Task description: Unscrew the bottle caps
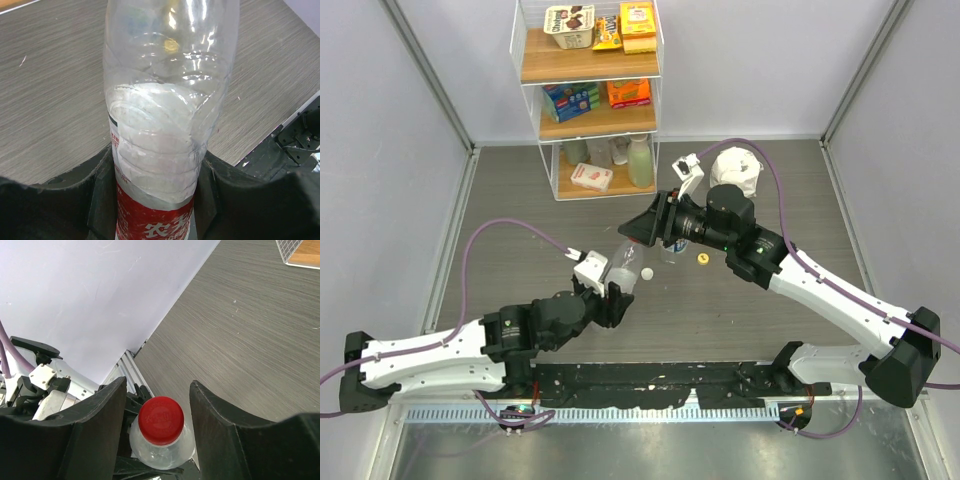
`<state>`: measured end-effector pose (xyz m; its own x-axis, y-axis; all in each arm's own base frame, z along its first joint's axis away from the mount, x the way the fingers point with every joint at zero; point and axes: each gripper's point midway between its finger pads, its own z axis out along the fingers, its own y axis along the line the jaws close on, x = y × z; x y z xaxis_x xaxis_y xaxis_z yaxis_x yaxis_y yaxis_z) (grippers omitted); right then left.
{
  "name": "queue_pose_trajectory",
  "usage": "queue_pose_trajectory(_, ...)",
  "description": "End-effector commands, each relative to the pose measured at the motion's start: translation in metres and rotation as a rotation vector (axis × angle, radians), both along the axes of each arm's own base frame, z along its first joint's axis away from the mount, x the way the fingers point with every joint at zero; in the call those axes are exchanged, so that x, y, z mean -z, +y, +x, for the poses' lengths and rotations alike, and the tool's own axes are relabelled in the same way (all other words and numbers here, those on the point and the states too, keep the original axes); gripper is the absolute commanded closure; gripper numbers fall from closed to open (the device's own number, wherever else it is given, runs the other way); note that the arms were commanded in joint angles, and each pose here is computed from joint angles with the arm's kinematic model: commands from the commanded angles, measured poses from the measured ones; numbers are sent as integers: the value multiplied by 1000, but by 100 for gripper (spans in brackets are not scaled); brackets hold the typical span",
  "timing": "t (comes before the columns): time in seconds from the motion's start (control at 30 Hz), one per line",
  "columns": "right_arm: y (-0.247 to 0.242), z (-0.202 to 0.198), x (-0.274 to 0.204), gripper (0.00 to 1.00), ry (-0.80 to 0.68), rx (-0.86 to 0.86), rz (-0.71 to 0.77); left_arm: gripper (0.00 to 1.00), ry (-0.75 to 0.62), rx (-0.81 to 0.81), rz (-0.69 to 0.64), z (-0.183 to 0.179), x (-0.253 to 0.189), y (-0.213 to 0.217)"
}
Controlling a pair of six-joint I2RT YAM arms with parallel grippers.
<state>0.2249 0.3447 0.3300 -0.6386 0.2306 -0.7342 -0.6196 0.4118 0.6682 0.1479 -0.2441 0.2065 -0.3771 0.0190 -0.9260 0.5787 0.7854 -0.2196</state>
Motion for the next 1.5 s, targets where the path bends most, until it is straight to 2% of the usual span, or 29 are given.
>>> queue_pose_trajectory(0.0, 0, -2, -17, 41, -31, 3, 45, 100, -53, -21, -96, 4, -38, -12)
queue_pose_trajectory(0.13, -1, -1, -14, 43, -25, 11, 39, 100, -60, -18, -78, 4, -40, -17)
queue_pose_trajectory(0.43, -6, -4, -21, 86, -38, 19, 76, 100, -66, -40, -89, 5, -41, -16)
queue_pose_trajectory(0.57, -7, -9, -27, 98, -75, 2, 113, 100, -65, -28, -120, 3, -46, -17)
queue_pose_trajectory(0.8, 0, -29, -32, 98, -189, -143, 149, 100, -44, 54, -173, -11, -54, -19)
queue_pose_trajectory(1.03, -1, -66, -52, 98, -349, -360, 247, 100, 4, 249, -244, -44, -65, -28)
queue_pose_trajectory(1.1, -4, -84, -57, 98, -384, -470, 286, 100, 14, 314, -252, -55, -67, -32)
queue_pose_trajectory(1.23, -11, -104, -70, 98, -426, -583, 374, 100, 17, 400, -280, -68, -72, -38)
queue_pose_trajectory(1.37, -15, -110, -74, 98, -435, -629, 422, 100, 13, 431, -303, -73, -71, -40)
queue_pose_trajectory(1.47, -16, -98, -74, 98, -411, -567, 412, 100, 12, 423, -311, -72, -71, -38)
